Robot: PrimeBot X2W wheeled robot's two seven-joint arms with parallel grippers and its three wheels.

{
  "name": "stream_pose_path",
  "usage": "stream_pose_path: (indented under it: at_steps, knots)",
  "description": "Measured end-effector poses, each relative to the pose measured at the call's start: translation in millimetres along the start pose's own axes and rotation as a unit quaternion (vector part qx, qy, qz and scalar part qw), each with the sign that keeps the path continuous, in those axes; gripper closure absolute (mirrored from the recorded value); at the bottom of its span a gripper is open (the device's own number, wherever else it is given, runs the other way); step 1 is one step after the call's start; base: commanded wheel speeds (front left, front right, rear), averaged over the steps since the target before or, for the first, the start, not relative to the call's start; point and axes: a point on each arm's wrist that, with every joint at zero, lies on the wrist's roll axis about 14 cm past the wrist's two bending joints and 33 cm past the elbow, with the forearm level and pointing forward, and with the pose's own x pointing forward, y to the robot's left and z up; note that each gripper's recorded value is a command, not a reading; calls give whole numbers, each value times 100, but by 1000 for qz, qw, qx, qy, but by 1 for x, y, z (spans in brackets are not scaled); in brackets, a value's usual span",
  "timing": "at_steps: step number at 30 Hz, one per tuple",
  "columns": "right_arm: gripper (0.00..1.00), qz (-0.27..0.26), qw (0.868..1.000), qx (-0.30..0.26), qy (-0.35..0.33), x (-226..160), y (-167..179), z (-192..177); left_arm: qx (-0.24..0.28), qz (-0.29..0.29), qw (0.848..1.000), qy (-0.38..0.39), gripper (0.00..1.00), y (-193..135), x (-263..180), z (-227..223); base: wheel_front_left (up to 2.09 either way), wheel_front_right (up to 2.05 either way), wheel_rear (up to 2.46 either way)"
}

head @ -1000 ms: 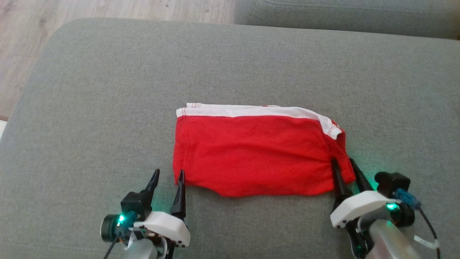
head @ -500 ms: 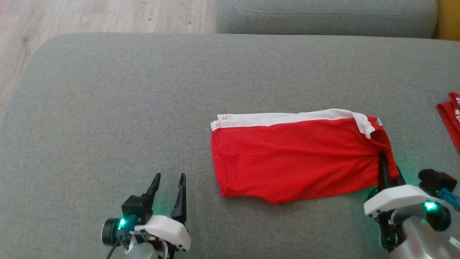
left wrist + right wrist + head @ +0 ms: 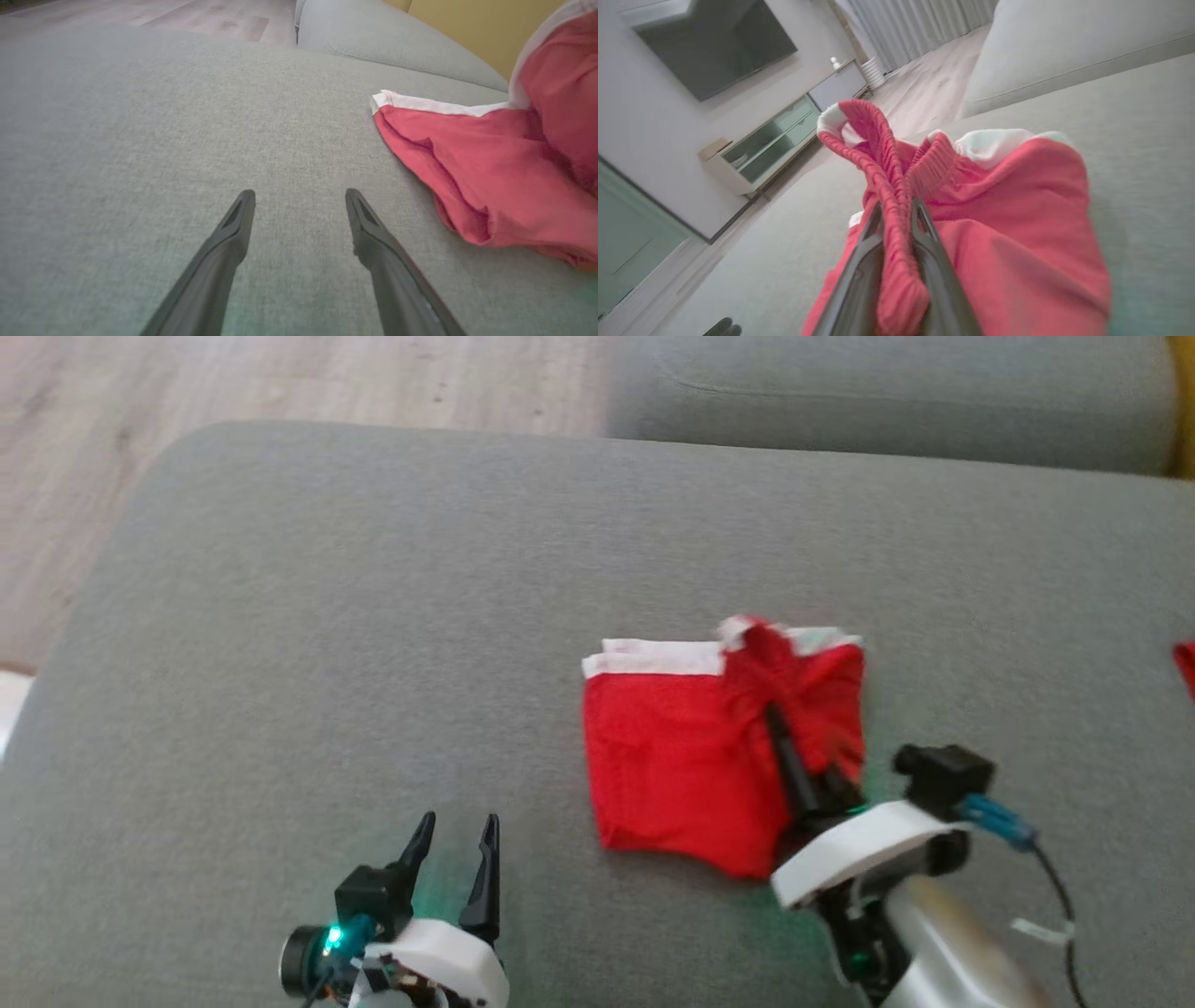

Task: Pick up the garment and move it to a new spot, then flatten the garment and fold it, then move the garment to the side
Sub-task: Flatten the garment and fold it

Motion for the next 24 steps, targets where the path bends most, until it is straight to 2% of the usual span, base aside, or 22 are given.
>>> stream_pose_path:
  at_steps: [4,5,6,12,15,18,21,24]
  knots:
    - [100,56,998,-13,38,7,35,-21,-5,18,1000,-1,0,10,-9,-2,0,0,0]
    - [75,65,996,-20,50,7,40,-27,-6,23,1000,-2,0,14,-12,-3,0,0,0]
    - [0,70,995,-24,63,8,43,-34,-8,29,1000,-2,0,17,-14,-3,0,0,0]
    - [0,114,990,-39,78,15,68,-43,-14,51,999,-4,0,30,-20,-4,0,0,0]
    - [0,115,990,-41,69,15,69,-38,-12,52,999,-7,0,30,-18,-1,0,0,0]
    - [0,89,993,-58,47,15,51,-25,-5,46,999,-20,0,27,-12,8,0,0,0]
    - [0,37,995,-90,-8,17,16,15,7,36,999,-36,0,22,-6,20,0,0,0]
    - [0,-17,991,-120,-50,6,-18,44,26,26,998,-57,0,16,0,35,0,0,0]
